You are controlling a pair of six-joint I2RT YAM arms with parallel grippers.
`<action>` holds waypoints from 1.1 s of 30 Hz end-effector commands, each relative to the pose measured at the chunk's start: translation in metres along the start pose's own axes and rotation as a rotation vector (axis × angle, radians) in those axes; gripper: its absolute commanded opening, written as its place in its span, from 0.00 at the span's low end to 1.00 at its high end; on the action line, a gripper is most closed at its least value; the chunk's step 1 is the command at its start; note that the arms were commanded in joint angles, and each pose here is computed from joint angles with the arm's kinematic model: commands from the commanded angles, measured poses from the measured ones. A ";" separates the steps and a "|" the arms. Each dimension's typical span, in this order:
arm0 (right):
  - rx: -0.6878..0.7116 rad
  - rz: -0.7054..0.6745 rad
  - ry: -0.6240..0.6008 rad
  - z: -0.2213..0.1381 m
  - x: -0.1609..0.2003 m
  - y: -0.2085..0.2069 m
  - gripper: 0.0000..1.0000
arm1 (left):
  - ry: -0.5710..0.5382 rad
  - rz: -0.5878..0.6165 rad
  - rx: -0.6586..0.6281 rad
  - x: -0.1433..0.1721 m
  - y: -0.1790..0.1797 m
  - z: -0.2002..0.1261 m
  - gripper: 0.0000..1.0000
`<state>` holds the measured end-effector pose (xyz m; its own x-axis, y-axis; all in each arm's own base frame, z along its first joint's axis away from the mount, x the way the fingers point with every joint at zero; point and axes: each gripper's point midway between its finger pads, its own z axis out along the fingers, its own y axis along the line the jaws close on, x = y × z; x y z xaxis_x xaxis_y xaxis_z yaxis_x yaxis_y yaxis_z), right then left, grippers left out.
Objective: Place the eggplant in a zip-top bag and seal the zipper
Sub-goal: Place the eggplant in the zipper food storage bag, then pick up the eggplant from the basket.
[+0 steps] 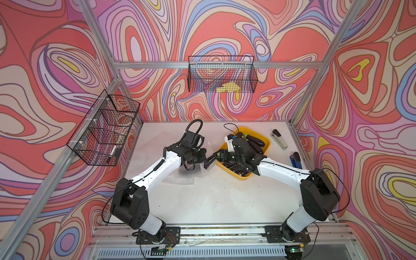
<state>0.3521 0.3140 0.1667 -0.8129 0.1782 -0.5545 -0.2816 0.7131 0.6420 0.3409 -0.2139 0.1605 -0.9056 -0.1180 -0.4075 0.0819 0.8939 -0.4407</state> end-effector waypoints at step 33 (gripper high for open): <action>-0.089 -0.015 0.008 -0.023 -0.030 0.038 0.66 | -0.009 0.023 -0.037 0.000 0.006 0.006 0.00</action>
<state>0.3398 0.3474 0.1892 -0.8712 0.1071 -0.4791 -0.3174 0.6215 0.7162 0.3468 -0.2112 0.1615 -0.8918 -0.1181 -0.4367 0.0859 0.9035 -0.4198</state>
